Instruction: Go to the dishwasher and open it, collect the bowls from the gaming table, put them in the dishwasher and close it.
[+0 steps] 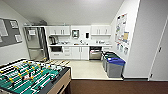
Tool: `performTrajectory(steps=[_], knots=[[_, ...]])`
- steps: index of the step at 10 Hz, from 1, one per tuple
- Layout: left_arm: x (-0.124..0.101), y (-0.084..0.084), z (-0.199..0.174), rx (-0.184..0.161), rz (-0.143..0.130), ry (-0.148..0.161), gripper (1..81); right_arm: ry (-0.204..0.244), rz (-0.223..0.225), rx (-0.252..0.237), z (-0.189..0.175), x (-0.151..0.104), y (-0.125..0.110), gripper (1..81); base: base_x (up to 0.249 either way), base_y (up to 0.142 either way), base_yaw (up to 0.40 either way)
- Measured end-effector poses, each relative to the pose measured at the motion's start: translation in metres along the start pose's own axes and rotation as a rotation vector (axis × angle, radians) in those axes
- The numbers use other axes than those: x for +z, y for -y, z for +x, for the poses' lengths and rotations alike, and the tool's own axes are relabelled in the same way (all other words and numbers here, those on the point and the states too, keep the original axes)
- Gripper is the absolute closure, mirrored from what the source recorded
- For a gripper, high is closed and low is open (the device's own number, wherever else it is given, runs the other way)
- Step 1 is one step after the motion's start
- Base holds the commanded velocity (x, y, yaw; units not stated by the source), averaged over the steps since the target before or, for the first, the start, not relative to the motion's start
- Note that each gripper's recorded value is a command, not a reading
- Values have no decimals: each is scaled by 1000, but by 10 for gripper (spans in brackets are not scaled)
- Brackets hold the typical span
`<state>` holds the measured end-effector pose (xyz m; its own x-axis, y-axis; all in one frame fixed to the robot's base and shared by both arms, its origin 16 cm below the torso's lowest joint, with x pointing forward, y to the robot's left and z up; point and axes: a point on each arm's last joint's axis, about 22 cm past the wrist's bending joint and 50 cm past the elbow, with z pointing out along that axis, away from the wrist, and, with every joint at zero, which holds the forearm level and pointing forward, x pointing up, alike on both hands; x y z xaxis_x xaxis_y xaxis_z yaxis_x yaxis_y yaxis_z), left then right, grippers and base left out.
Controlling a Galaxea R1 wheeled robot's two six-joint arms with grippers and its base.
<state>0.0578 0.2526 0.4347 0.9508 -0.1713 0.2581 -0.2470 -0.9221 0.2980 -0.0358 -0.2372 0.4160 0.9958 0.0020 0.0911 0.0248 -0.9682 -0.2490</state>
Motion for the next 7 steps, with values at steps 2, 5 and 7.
performTrajectory(steps=[2,5,7], knots=[[1,1,9,-1,1,-10,811,-4,-2,-2,5,0,0,811,175,0,0],[2,-4,6,-35,-2,-14,811,-4,-2,-2,4,1,1,811,175,0,0],[3,-2,11,-48,4,-19,811,-12,-2,-4,11,1,1,811,175,0,0]])
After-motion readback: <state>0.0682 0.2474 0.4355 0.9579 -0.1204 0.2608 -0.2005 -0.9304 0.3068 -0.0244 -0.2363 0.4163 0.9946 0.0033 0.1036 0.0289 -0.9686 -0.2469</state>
